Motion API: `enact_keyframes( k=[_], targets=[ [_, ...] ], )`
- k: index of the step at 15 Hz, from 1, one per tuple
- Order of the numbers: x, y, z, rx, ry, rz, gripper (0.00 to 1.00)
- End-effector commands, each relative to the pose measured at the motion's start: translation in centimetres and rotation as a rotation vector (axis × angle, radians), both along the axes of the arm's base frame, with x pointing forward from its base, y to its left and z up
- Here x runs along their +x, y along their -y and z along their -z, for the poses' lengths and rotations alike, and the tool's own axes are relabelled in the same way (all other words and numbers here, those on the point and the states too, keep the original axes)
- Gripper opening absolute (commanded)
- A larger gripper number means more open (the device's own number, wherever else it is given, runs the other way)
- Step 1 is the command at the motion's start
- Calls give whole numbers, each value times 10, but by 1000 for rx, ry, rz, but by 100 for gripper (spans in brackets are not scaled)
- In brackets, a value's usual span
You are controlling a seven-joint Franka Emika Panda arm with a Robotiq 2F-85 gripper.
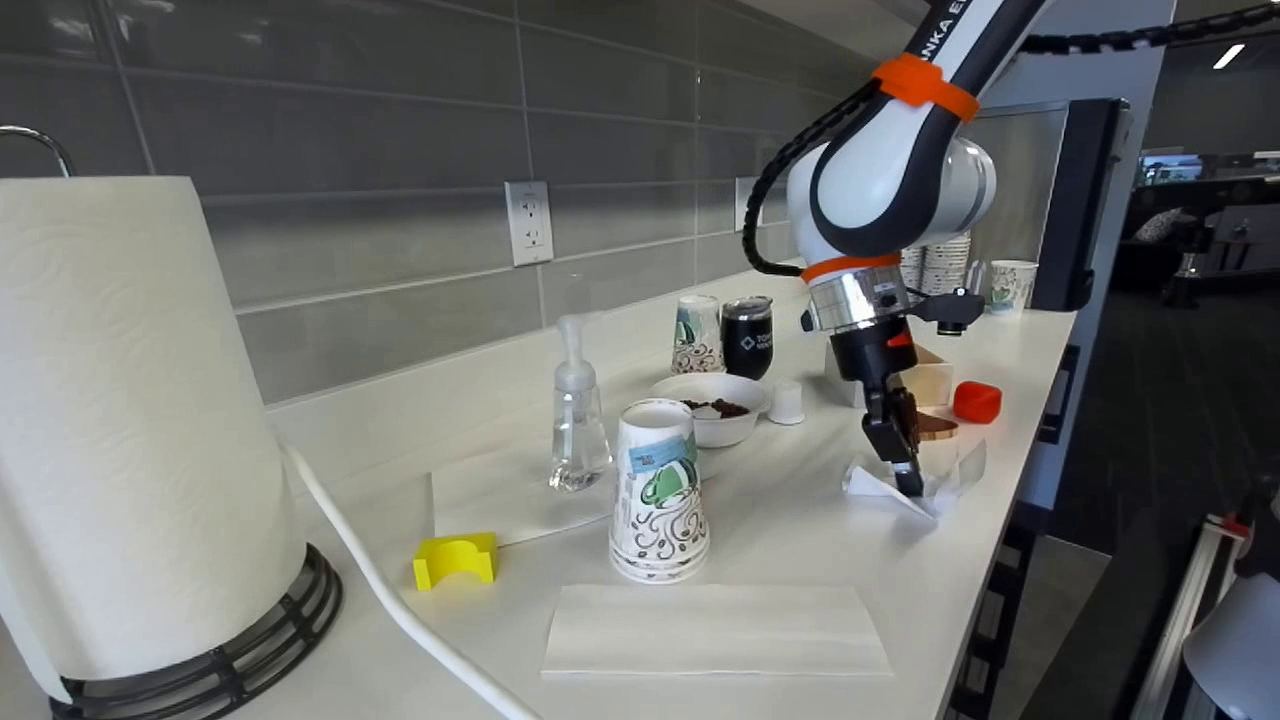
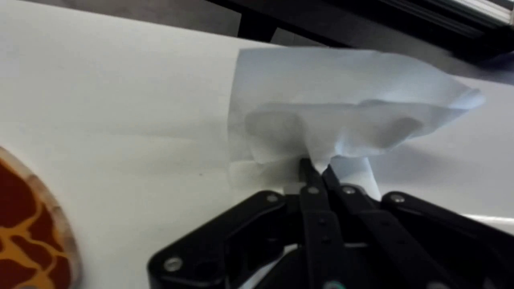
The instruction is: Use the tissue to wipe the table
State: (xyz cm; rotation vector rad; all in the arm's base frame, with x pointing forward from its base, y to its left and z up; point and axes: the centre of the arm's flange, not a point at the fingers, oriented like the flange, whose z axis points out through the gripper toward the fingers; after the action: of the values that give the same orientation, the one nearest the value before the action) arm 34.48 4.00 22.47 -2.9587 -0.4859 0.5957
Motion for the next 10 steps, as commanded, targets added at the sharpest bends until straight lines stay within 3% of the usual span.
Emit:
enact_keyframes(
  k=[1,6,10],
  targets=[
    [-2,49,14,-78,106,127,0],
    [17,70,6,-29,238,241,0],
    [17,44,4,63,233,210,0]
  ],
)
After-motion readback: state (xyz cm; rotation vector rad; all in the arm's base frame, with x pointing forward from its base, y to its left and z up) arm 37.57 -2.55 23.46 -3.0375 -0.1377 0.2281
